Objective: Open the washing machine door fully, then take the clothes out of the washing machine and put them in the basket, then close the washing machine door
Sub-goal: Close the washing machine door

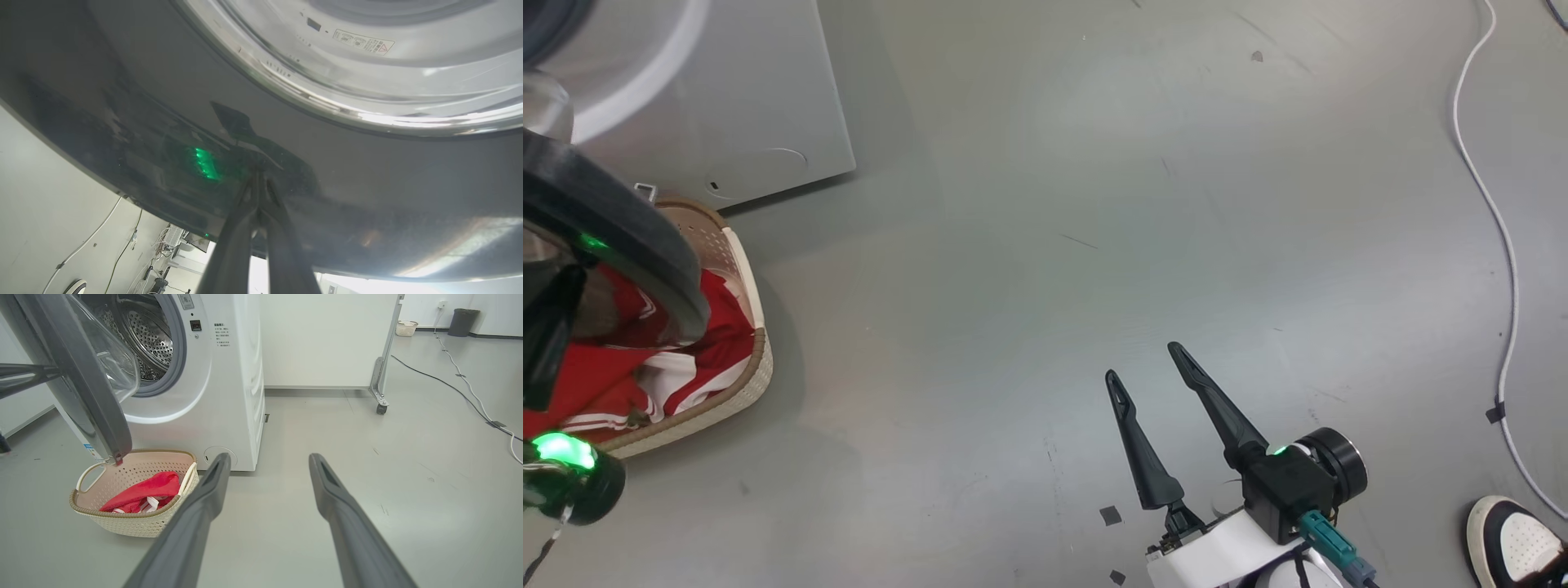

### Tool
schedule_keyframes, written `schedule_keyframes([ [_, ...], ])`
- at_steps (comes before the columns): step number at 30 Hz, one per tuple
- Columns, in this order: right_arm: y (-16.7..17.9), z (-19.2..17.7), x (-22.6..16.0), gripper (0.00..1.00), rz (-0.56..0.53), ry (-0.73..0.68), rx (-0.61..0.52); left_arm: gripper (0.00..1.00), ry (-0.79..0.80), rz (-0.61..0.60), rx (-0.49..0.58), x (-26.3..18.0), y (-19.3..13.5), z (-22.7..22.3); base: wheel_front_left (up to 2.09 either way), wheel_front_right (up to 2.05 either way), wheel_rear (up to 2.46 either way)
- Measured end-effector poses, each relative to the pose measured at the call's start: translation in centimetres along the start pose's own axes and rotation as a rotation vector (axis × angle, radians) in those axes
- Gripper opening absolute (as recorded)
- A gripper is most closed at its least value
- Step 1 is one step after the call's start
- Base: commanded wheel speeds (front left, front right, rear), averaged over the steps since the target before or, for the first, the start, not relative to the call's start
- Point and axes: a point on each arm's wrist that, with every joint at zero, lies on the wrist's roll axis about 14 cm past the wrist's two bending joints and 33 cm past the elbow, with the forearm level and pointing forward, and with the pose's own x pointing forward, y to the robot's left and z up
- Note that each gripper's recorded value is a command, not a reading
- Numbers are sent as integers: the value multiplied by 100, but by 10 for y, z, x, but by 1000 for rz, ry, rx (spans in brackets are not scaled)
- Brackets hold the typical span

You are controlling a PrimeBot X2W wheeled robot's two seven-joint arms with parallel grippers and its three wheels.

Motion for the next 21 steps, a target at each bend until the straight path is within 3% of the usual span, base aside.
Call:
schedule_keyframes([
  [7,-12,0,-5,100,-49,4,0,0,4,-45,-23,29,-6,-8,0,0,0],
  [21,-18,9,-6,100,-63,-29,-10,0,19,2,19,29,5,-26,0,0,0],
])
